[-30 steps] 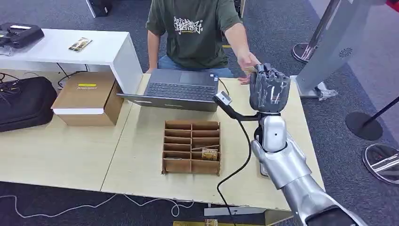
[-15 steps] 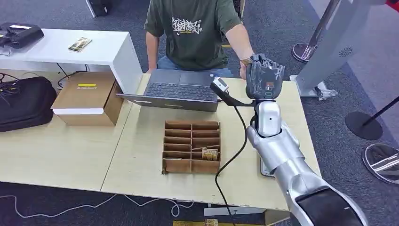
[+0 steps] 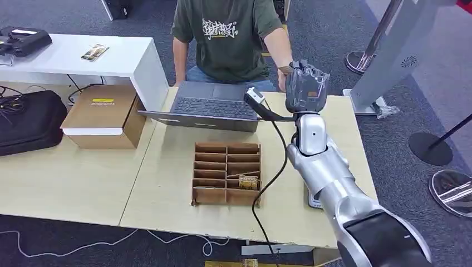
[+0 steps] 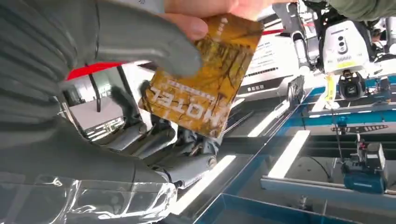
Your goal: Pass the card to the sensor for recognition and then transmit it.
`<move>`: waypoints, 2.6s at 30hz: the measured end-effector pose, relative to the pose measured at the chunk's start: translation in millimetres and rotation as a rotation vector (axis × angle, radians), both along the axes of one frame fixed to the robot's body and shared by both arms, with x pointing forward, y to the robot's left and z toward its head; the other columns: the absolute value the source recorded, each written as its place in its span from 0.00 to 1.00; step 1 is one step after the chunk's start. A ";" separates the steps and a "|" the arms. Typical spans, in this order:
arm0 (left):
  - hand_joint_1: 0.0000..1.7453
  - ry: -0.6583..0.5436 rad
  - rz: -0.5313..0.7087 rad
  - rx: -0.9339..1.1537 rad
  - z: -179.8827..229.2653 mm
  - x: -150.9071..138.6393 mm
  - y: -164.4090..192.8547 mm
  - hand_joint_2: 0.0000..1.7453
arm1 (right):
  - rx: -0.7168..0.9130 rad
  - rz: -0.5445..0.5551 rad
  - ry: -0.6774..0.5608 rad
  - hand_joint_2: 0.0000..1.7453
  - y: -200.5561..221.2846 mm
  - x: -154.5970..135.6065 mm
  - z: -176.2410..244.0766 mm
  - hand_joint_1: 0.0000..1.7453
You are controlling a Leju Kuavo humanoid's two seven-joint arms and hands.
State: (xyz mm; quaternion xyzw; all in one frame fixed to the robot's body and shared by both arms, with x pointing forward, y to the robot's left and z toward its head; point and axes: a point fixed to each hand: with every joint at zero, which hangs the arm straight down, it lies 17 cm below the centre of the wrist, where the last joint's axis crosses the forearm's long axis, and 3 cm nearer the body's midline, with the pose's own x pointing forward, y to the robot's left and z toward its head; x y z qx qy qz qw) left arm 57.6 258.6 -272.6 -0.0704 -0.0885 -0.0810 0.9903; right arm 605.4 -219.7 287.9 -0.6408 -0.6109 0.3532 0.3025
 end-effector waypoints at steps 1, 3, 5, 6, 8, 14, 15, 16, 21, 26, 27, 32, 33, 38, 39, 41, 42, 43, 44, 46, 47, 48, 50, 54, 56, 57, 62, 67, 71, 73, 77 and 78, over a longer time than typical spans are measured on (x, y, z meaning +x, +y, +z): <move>0.00 0.000 0.000 0.000 0.0 -0.1 0.0 0.00 | 0.001 0.000 0.002 1.00 0.2 0.1 -0.7 0.00; 0.00 0.000 0.000 0.000 0.0 -0.1 -0.1 0.00 | 0.001 -0.001 0.004 1.00 -0.3 0.2 -1.4 0.00; 0.00 0.001 0.000 -0.001 0.0 -0.2 0.1 0.00 | 0.003 -0.002 0.005 1.00 -1.0 0.4 -1.7 0.00; 0.00 0.001 0.000 -0.001 0.0 -0.2 0.1 0.00 | 0.003 -0.002 0.006 1.00 -1.4 0.5 -2.0 0.00; 0.00 0.003 0.000 0.000 -0.1 -0.6 0.1 0.00 | 0.005 -0.003 0.006 1.00 -2.2 0.5 -2.2 0.00; 0.00 0.003 0.001 0.000 0.0 -0.5 0.1 0.00 | 0.012 0.002 0.005 1.00 -2.8 -1.3 -3.5 0.00; 0.00 0.003 0.001 0.000 0.0 -0.5 0.1 0.00 | 0.014 0.005 0.007 1.00 -2.9 -1.5 -4.0 0.00; 0.00 0.003 0.003 -0.001 0.0 -0.4 0.2 0.00 | 0.018 0.010 0.008 1.00 -3.4 -1.7 -4.7 0.00; 0.00 0.003 0.015 -0.003 0.1 0.4 0.2 0.00 | 0.074 0.021 0.049 1.00 -7.7 -0.5 -18.1 0.00; 0.00 0.002 0.024 -0.006 0.3 0.9 0.2 0.00 | 0.113 0.023 0.100 1.00 -11.8 -1.3 -38.7 0.00; 0.00 0.003 0.029 -0.007 0.4 1.2 0.1 0.00 | 0.115 0.019 0.108 1.00 -13.2 -1.9 -42.5 0.00; 0.00 0.009 0.057 -0.014 0.4 -0.3 -1.0 0.00 | 0.121 0.003 0.163 1.00 -15.1 -22.1 -73.5 0.00; 0.00 0.011 0.066 -0.019 0.6 -0.8 -1.9 0.00 | 0.122 0.004 0.165 1.00 -14.6 -30.2 -78.3 0.00; 0.00 0.023 0.094 -0.039 0.7 -9.4 -8.8 0.00 | 0.153 -0.053 0.163 1.00 -31.1 -88.0 -103.7 0.00; 0.00 0.026 0.098 -0.042 0.7 -11.1 -10.7 0.00 | 0.164 -0.071 0.158 1.00 -37.2 -99.4 -105.9 0.00; 0.00 0.028 0.108 -0.044 0.7 -12.9 -11.6 0.00 | 0.184 -0.114 0.157 1.00 -50.6 -120.8 -111.0 0.00; 0.00 0.029 0.113 -0.044 0.7 -13.4 -12.4 0.00 | 0.193 -0.139 0.154 1.00 -58.2 -131.2 -110.9 0.00; 0.00 0.029 0.115 -0.045 0.7 -13.6 -13.0 0.00 | 0.199 -0.157 0.156 1.00 -62.7 -140.3 -112.4 0.00; 0.00 0.029 0.117 -0.044 0.7 -13.5 -12.8 0.00 | 0.202 -0.177 0.157 1.00 -68.3 -150.0 -112.2 0.00; 0.00 0.030 0.121 -0.046 0.8 -13.8 -13.8 0.00 | 0.205 -0.207 0.161 1.00 -75.6 -166.8 -111.3 0.00; 0.00 0.030 0.122 -0.047 0.9 -14.0 -14.1 0.00 | 0.203 -0.214 0.162 1.00 -77.4 -174.3 -110.5 0.00; 0.00 0.029 0.124 -0.046 1.0 -13.8 -13.7 0.00 | 0.202 -0.224 0.163 1.00 -79.8 -181.3 -109.2 0.00; 0.00 0.028 0.128 -0.046 1.1 -13.4 -14.0 0.00 | 0.199 -0.234 0.168 1.00 -81.7 -196.2 -108.3 0.00; 0.00 0.027 0.134 -0.046 1.3 -12.9 -14.8 0.00 | 0.191 -0.239 0.189 1.00 -78.1 -215.8 -106.9 0.00; 0.00 0.026 0.139 -0.046 1.4 -12.6 -15.6 0.00 | 0.186 -0.225 0.202 1.00 -71.8 -223.5 -106.8 0.00; 0.00 0.026 0.144 -0.047 1.4 -12.4 -15.8 0.00 | 0.182 -0.216 0.214 1.00 -67.7 -226.9 -108.3 0.00; 0.00 0.024 0.163 -0.050 1.7 -11.7 -17.5 0.00 | 0.159 -0.183 0.311 1.00 -42.6 -242.5 -123.8 0.00; 0.00 0.025 0.185 -0.065 2.7 -11.9 -22.4 0.00 | 0.118 -0.013 0.431 1.00 16.1 -261.2 -147.6 0.00; 0.00 0.026 0.196 -0.068 3.0 -12.7 -23.7 0.00 | 0.126 0.052 0.502 1.00 43.3 -273.3 -162.2 0.00; 0.00 0.026 0.195 -0.065 3.0 -13.0 -22.7 0.00 | 0.138 0.060 0.534 1.00 50.6 -276.2 -168.0 0.00; 0.00 0.028 0.195 -0.063 2.8 -13.3 -21.8 0.00 | 0.158 0.061 0.618 1.00 59.9 -281.9 -187.6 0.00; 0.00 0.029 0.197 -0.063 2.8 -13.4 -21.7 0.00 | 0.164 0.060 0.639 1.00 61.6 -283.1 -193.1 0.00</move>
